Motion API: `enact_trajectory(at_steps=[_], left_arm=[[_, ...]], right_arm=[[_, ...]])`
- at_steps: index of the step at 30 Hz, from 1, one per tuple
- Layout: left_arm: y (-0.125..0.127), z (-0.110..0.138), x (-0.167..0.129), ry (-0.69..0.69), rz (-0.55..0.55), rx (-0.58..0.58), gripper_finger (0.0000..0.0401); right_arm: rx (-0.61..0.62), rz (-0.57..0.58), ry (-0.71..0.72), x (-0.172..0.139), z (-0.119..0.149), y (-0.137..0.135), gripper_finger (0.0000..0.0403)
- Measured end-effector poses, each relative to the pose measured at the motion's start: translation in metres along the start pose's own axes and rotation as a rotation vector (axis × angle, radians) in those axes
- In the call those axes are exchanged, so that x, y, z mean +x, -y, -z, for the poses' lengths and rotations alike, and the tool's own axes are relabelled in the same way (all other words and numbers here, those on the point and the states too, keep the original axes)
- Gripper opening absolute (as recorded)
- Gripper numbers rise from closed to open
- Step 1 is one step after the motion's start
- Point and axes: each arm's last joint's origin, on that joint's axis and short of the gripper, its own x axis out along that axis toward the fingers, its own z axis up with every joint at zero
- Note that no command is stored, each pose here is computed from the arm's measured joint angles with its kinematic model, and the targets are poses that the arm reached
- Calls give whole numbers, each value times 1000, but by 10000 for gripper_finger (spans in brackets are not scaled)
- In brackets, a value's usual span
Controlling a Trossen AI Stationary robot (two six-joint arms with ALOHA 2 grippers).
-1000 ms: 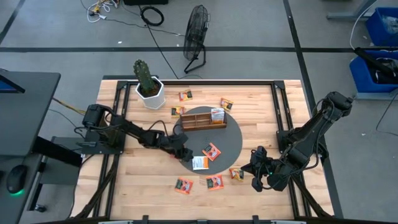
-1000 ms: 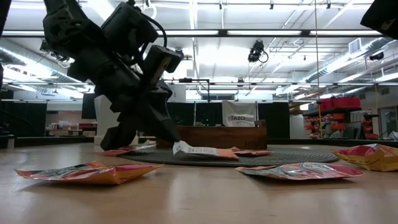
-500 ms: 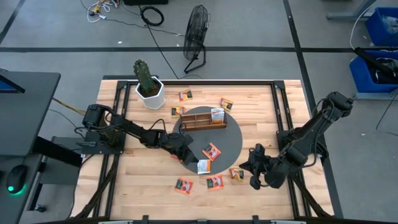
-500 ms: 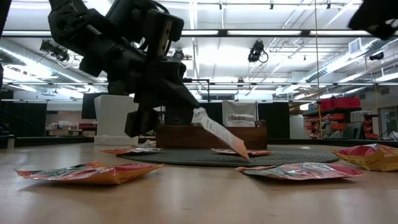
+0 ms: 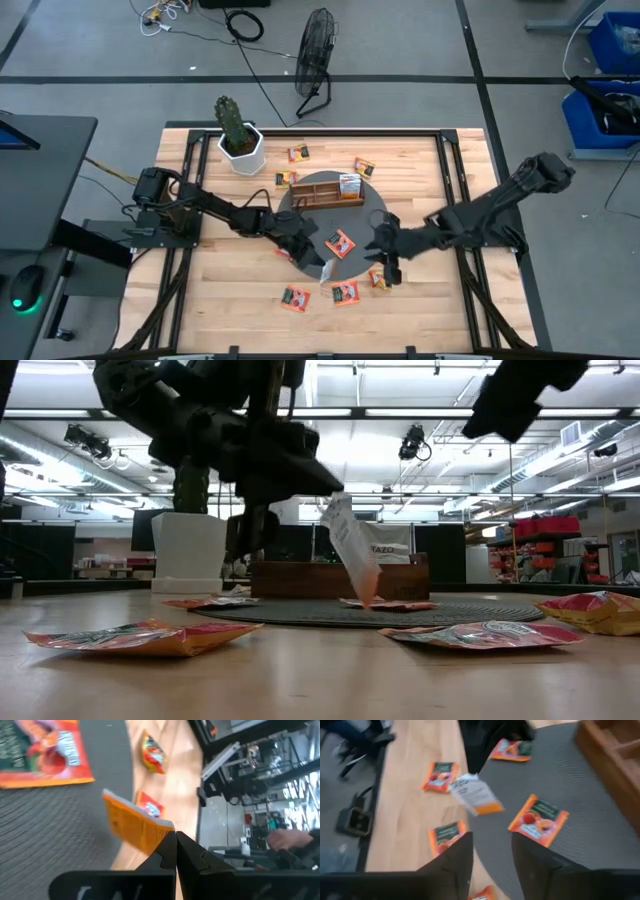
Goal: Pick & Place Tea
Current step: Put the white tea bag into the right section of the wooden organizer
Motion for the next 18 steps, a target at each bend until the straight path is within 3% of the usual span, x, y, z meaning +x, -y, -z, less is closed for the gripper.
enact_trajectory(at_steps=[11, 18], left_arm=[[27, -17, 7, -55, 70, 83, 0], [43, -30, 9, -92, 58, 158, 0]], right_arm=[[-138, -138, 12, 25, -24, 35, 167], [-172, -246, -41, 48, -23, 42, 165]])
